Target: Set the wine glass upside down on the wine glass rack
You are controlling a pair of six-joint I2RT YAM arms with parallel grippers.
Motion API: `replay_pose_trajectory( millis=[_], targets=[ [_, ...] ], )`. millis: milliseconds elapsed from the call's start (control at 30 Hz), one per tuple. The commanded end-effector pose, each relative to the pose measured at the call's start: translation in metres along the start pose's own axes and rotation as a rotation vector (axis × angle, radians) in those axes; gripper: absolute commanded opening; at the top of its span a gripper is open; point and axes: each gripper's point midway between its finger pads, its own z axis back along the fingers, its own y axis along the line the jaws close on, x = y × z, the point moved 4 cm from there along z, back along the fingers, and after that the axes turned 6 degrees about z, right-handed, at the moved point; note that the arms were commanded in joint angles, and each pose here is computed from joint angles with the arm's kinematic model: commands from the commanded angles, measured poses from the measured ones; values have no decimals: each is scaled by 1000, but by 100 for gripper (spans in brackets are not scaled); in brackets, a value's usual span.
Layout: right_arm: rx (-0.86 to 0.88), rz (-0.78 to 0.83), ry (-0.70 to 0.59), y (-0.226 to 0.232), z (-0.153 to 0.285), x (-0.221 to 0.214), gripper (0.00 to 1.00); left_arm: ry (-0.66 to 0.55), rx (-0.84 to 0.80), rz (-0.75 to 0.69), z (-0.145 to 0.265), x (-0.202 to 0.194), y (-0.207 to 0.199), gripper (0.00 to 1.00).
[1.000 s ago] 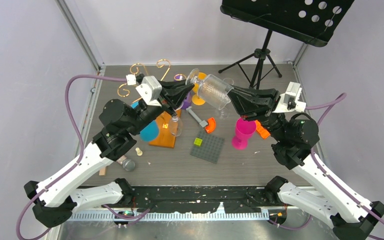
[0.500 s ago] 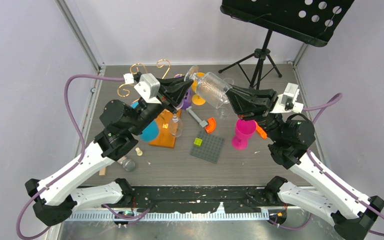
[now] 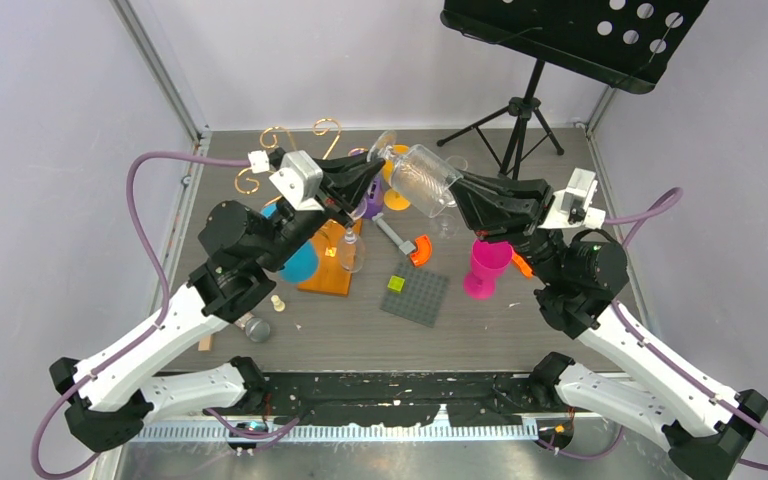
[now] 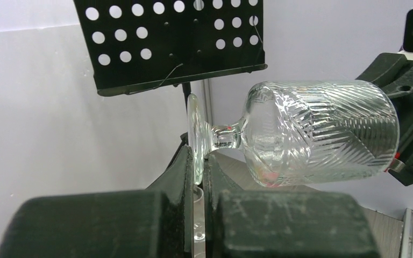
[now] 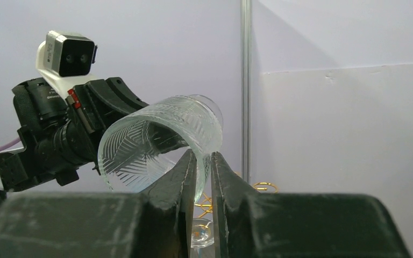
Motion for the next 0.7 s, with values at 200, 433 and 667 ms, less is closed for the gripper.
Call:
replay_pose_trajectory(
  millis=[200,433,667],
  targets=[
    [135,-36,12,23,1,-10,32,-177,134,-19,11,47,19,0],
    [127,-19,15,22,4,-11,43,-157,174,-45,15,45,25,0],
    [106,57,-5,18,11,-6,59,-141,273,-155,34,53,42,0]
  ],
)
